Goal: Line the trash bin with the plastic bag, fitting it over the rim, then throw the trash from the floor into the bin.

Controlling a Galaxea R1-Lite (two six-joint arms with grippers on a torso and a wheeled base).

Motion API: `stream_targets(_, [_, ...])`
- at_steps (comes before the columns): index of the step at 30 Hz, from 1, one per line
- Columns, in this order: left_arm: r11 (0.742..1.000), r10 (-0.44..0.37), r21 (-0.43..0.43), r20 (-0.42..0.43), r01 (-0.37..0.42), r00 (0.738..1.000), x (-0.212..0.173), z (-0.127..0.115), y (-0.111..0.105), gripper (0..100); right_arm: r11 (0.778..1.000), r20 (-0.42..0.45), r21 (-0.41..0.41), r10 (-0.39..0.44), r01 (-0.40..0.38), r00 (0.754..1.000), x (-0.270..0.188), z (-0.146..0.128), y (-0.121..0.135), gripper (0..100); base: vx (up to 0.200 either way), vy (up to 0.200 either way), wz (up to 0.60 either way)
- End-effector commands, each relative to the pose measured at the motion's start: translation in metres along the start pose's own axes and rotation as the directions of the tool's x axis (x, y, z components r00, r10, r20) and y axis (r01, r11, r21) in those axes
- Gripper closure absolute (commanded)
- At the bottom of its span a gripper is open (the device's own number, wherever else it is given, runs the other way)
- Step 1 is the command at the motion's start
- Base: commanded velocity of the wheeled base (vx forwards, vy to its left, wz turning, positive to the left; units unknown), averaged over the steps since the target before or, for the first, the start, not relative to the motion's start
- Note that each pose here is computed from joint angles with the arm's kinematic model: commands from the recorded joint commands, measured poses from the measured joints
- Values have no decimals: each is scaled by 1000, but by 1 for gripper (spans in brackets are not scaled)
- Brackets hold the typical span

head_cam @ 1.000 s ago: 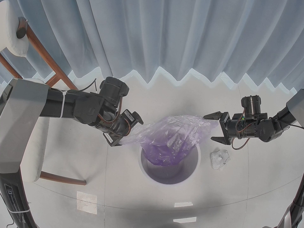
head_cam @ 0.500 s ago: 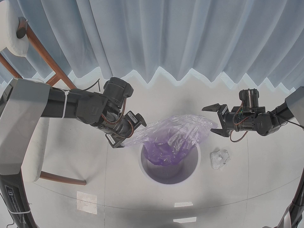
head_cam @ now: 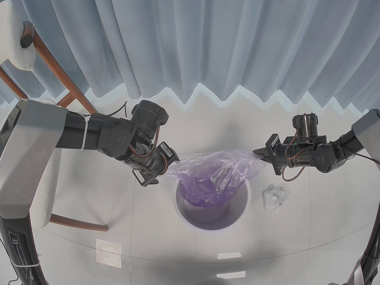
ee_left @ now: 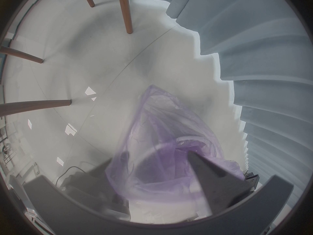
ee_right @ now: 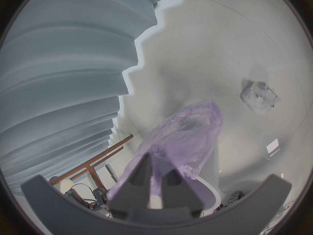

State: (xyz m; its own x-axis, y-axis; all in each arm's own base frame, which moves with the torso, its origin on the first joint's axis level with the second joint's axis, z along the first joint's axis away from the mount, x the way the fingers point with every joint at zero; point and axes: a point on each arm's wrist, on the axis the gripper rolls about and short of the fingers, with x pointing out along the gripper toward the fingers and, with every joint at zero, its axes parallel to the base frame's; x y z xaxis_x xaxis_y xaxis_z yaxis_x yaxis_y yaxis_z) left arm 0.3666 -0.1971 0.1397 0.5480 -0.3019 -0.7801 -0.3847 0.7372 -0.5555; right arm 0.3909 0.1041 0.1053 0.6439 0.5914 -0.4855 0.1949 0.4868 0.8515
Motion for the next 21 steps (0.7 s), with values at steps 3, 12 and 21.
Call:
stream_targets(3, [997, 69, 39, -22, -68, 997, -8, -11, 4, 100, 998, -3, -63, 9, -9, 1000, -27, -14, 7, 100, 0, 0, 0])
stream_targets(12, [941, 246, 263, -102, -213, 964, -5, -59, 25, 100, 915, -117, -384, -177, 119, 977, -54, -61, -55, 100, 0, 0, 0])
stream_targets(21, [847, 359, 445, -77, -290, 930, 29, -110, 58, 100, 893, -174, -429, -228, 135, 958, -56, -82, -73, 100, 0, 0, 0])
